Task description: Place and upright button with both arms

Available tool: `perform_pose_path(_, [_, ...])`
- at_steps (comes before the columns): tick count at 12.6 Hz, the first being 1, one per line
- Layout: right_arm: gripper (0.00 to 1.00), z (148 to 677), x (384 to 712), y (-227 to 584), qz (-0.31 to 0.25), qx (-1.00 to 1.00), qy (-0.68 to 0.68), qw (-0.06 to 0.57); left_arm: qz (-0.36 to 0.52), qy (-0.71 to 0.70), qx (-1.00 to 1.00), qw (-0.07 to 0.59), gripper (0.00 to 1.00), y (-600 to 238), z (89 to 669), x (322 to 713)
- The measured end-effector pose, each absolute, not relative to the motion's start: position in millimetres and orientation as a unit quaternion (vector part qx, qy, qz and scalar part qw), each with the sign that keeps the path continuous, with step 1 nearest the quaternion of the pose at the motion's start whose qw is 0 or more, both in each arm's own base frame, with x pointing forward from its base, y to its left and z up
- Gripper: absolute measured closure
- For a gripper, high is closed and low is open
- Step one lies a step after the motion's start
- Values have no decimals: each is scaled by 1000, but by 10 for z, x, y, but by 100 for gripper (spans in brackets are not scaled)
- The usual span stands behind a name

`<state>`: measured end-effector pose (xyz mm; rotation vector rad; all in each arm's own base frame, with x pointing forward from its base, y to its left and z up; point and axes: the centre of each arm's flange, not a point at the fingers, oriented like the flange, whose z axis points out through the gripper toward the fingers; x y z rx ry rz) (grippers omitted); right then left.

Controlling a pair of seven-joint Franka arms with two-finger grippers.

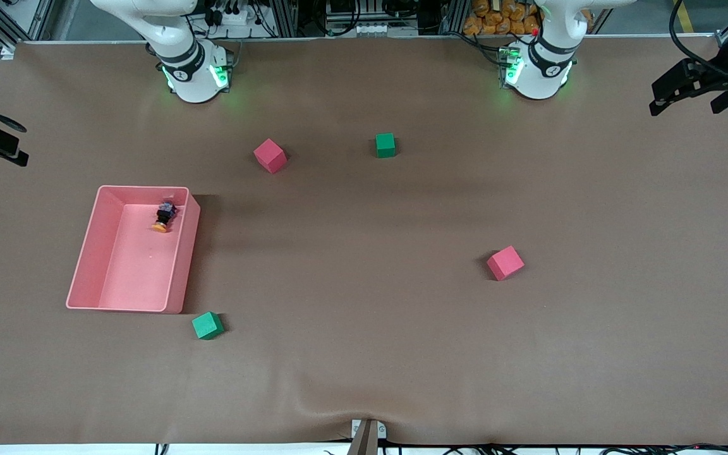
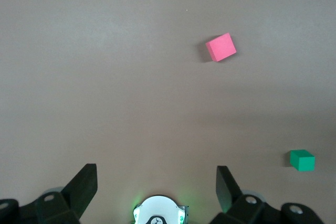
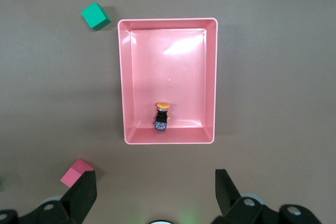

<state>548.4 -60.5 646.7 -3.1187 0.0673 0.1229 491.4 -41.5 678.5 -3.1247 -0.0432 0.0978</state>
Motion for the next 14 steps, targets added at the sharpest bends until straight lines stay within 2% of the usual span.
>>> perform_pose_path(7, [0, 6457, 5453, -737, 45, -998, 34, 11, 39, -27, -999, 7, 0, -272, 6829, 4896])
perform_pose_path(14, [0, 6473, 5434, -718, 48, -998, 32, 11, 7, -15, -1000, 5, 0, -385, 6870, 4976])
